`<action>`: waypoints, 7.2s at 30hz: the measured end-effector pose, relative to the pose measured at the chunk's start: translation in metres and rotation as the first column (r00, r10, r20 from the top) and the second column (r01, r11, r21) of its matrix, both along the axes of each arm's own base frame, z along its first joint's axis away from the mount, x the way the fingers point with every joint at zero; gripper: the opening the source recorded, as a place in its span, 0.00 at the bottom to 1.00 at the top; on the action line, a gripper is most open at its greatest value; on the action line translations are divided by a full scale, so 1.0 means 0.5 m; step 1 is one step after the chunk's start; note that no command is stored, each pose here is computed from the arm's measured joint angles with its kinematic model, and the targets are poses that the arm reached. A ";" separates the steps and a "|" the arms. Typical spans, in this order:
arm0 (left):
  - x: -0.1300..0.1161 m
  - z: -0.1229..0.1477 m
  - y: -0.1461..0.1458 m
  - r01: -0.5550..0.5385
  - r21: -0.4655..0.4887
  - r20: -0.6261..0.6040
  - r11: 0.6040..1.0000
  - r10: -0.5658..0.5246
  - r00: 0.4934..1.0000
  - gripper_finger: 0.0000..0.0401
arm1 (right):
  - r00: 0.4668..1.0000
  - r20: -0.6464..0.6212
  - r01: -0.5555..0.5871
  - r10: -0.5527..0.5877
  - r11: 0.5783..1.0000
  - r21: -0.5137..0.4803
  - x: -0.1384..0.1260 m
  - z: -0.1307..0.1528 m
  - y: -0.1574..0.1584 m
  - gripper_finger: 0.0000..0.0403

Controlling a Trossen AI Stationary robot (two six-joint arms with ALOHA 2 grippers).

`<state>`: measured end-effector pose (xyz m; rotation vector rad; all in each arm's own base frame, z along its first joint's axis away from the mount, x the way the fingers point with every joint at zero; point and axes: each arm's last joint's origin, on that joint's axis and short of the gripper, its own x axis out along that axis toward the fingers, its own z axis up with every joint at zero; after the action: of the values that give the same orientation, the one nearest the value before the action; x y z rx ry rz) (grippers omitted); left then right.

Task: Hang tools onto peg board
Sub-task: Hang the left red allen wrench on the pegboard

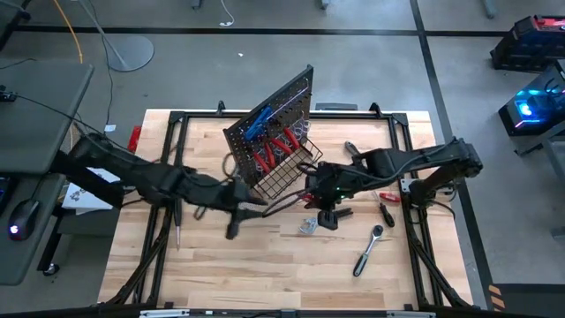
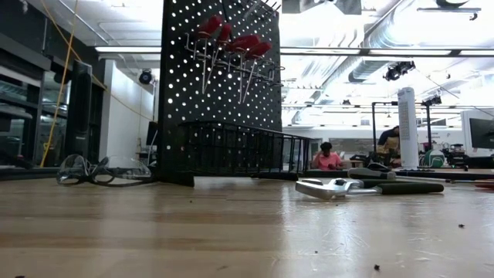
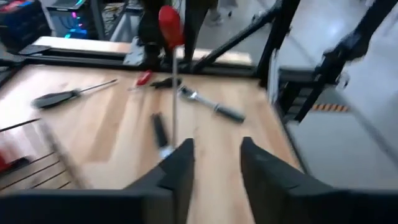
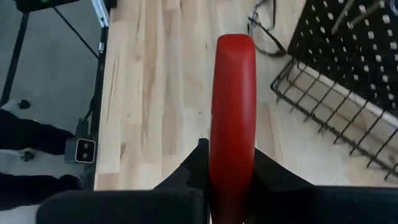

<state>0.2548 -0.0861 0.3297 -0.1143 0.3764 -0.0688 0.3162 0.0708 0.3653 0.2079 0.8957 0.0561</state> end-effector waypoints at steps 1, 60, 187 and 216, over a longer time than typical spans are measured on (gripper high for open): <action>0.017 0.000 -0.006 -0.003 -0.024 0.010 1.000 0.004 1.000 0.33 | 1.000 0.010 -0.012 0.012 1.000 -0.012 0.000 0.001 0.003 0.09; 0.071 0.085 -0.056 -0.415 -0.121 0.169 0.902 0.431 0.886 0.00 | 0.943 0.212 0.287 -0.255 0.948 -0.140 -0.140 0.056 0.092 0.66; -0.064 -0.096 -0.068 -0.452 -0.435 -0.015 0.779 0.496 0.868 0.31 | 0.562 0.542 0.557 -0.625 0.770 0.311 -0.127 -0.058 -0.015 0.10; -0.181 -0.028 0.055 -0.529 -0.256 0.115 0.809 0.569 0.814 0.31 | 0.210 0.838 0.817 -0.503 0.561 0.132 -0.005 -0.044 -0.227 0.10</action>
<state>0.1644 -0.0589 0.3156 -0.4258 0.1325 0.4611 0.3139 -0.0427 0.3434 0.2002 -0.2426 -0.8244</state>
